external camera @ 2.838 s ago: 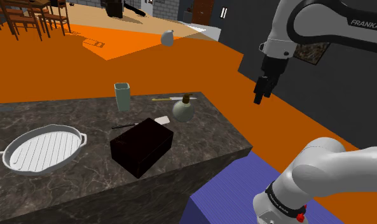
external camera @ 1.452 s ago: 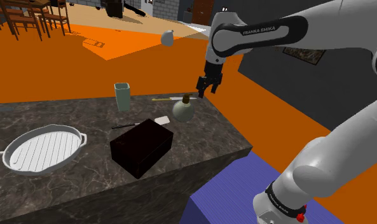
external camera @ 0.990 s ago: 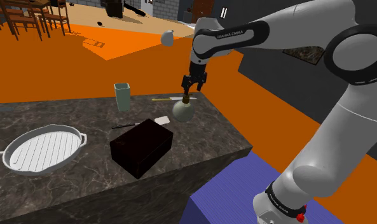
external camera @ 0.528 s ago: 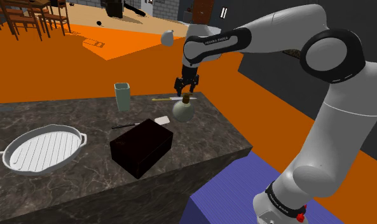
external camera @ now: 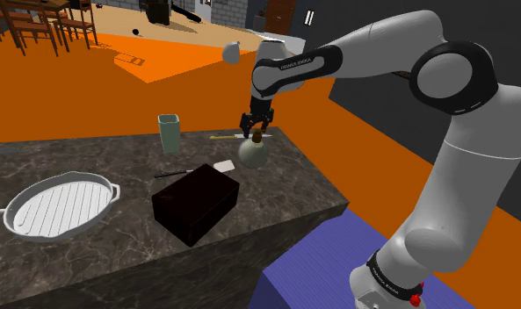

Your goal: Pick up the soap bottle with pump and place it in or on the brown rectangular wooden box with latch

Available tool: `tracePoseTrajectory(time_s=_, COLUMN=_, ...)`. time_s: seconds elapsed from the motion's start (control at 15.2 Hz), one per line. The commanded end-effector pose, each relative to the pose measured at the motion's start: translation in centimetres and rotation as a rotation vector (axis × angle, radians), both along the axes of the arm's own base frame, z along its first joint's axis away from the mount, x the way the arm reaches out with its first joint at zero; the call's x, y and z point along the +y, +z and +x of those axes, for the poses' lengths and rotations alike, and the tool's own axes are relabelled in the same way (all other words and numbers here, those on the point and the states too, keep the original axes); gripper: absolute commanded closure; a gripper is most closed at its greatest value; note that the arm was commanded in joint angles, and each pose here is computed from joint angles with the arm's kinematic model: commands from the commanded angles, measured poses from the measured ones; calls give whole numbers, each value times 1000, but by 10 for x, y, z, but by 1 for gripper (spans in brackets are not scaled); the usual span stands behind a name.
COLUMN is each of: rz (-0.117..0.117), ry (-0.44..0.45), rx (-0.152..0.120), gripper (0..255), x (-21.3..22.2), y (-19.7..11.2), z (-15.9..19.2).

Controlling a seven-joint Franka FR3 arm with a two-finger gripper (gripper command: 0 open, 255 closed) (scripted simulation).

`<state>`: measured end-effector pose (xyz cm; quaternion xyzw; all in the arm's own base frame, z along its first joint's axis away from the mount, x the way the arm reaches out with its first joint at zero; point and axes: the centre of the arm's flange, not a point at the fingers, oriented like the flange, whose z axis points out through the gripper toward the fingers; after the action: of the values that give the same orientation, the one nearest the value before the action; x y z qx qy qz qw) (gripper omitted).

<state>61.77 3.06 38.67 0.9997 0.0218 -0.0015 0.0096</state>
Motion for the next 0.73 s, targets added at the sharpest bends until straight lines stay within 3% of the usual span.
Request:
tracePoseTrajectory(time_s=0.0, rz=0, ry=0, rx=0, gripper=0, x=0, y=0, z=0)
tracePoseTrajectory(time_s=0.13, rz=0, ry=0, rx=0, gripper=0, x=0, y=0, z=0)
tracePoseTrajectory(time_s=0.2, rz=0, ry=0, rx=0, gripper=255, x=0, y=0, z=0)
tracePoseTrajectory(time_s=0.66, rz=0, ry=0, rx=0, gripper=255, x=0, y=0, z=0)
